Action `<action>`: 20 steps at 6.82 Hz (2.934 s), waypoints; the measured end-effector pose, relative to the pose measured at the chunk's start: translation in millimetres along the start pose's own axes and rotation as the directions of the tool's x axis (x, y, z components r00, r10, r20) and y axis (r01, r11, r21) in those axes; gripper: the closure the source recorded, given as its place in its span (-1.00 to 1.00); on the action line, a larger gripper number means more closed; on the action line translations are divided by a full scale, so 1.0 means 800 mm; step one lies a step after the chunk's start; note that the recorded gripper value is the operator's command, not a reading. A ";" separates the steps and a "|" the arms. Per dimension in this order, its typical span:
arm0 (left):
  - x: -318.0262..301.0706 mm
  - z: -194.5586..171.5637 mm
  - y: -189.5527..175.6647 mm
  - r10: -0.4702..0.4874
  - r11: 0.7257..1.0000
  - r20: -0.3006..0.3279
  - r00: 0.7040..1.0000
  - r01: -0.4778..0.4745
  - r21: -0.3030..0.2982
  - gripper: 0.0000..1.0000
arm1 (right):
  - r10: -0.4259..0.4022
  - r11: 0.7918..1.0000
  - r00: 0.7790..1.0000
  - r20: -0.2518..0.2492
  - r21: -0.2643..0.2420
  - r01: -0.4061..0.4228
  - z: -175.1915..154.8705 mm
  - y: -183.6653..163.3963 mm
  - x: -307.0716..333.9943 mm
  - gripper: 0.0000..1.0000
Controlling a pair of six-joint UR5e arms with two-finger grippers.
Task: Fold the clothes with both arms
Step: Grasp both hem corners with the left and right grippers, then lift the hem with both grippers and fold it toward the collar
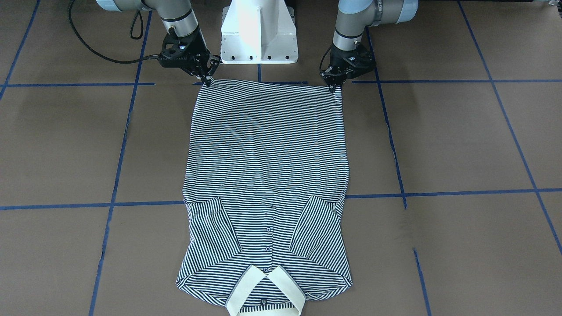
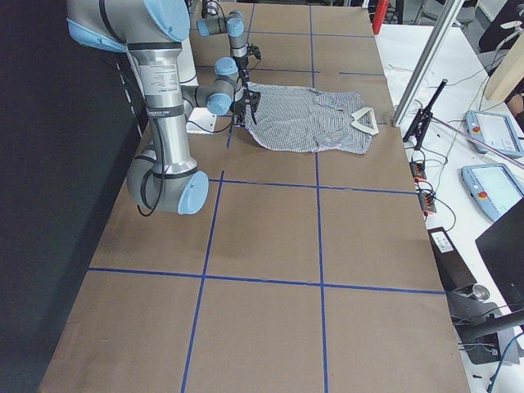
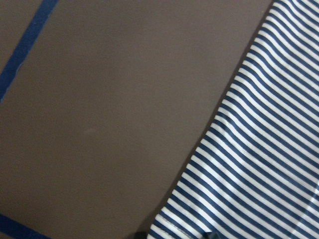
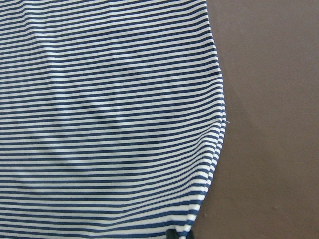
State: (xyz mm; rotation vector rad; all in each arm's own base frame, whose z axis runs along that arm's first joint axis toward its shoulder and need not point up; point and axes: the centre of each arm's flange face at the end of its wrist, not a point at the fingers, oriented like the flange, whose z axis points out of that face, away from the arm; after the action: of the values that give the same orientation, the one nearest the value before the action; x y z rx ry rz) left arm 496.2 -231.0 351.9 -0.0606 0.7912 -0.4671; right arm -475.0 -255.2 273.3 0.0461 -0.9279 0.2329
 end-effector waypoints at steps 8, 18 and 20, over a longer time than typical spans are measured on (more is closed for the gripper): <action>0.008 -0.134 0.076 0.050 0.991 -0.069 0.996 -0.058 -0.117 1.00 | -0.007 0.981 0.999 0.047 -0.194 0.016 -0.091 0.033 0.050 1.00; 0.111 -0.157 -0.178 0.139 0.975 -0.058 0.989 -0.126 0.186 1.00 | -0.223 0.972 0.975 -0.022 0.076 0.224 -0.045 -0.283 0.002 1.00; 0.141 -0.106 -0.259 0.123 0.965 -0.086 0.989 -0.099 0.242 1.00 | -0.202 0.970 0.979 -0.031 0.132 0.204 -0.006 -0.371 -0.025 1.00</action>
State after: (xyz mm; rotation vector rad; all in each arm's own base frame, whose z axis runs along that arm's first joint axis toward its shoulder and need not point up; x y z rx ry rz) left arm 426.6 -454.7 262.6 0.2306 0.8273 -0.4581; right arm -418.2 -547.4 272.3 0.2625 -0.8826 0.1053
